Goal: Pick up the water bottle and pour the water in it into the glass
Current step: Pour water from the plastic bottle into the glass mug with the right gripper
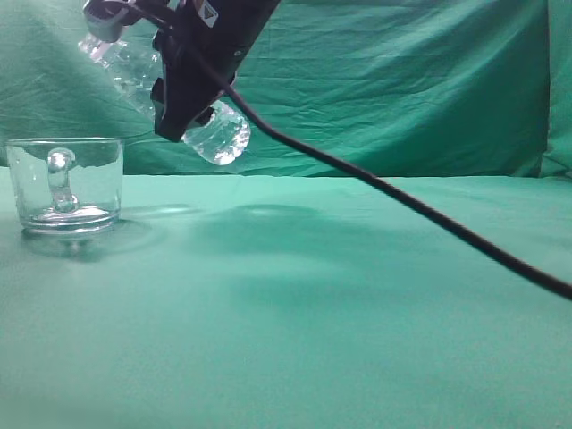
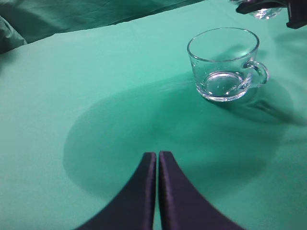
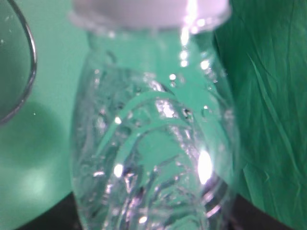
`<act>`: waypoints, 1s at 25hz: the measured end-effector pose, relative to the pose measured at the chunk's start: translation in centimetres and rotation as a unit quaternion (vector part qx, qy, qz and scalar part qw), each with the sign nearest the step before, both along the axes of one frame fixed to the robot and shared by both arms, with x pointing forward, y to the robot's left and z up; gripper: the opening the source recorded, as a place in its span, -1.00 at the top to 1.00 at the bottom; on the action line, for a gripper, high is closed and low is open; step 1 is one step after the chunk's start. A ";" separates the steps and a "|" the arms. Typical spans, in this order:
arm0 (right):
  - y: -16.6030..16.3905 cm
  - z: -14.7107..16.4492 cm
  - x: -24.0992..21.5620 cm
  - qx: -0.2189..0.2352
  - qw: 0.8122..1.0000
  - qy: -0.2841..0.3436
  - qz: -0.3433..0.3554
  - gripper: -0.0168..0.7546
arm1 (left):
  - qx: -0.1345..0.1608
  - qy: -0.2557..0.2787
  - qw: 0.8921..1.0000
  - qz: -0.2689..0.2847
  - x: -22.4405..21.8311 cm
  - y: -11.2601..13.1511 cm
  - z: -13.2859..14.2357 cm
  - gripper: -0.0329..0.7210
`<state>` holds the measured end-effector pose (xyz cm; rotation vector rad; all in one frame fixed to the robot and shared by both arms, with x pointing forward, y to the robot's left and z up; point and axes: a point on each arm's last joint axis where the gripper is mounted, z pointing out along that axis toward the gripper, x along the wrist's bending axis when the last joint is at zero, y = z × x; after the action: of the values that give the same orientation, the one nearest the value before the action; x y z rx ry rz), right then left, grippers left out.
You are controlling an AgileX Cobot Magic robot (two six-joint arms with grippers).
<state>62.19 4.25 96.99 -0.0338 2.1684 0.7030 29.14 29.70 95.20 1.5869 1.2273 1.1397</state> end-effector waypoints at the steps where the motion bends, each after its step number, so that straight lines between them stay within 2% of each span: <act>1: 0.1 0.0 0.0 -0.010 1.000 -0.010 0.008 0.05 | 0.000 0.000 1.000 0.000 0.0 0.0 0.0 0.91; 5: 0.1 0.1 0.1 -0.046 0.997 -0.045 0.035 0.05 | 0.000 0.000 1.000 0.000 0.0 0.0 0.0 0.91; 25: 0.1 0.4 0.3 -0.152 0.972 -0.143 0.104 0.05 | 0.000 0.000 1.000 0.000 0.0 0.0 0.0 0.91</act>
<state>62.47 4.35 97.43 -0.4998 1.9879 0.4412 29.14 29.70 95.20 1.5869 1.2273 1.1397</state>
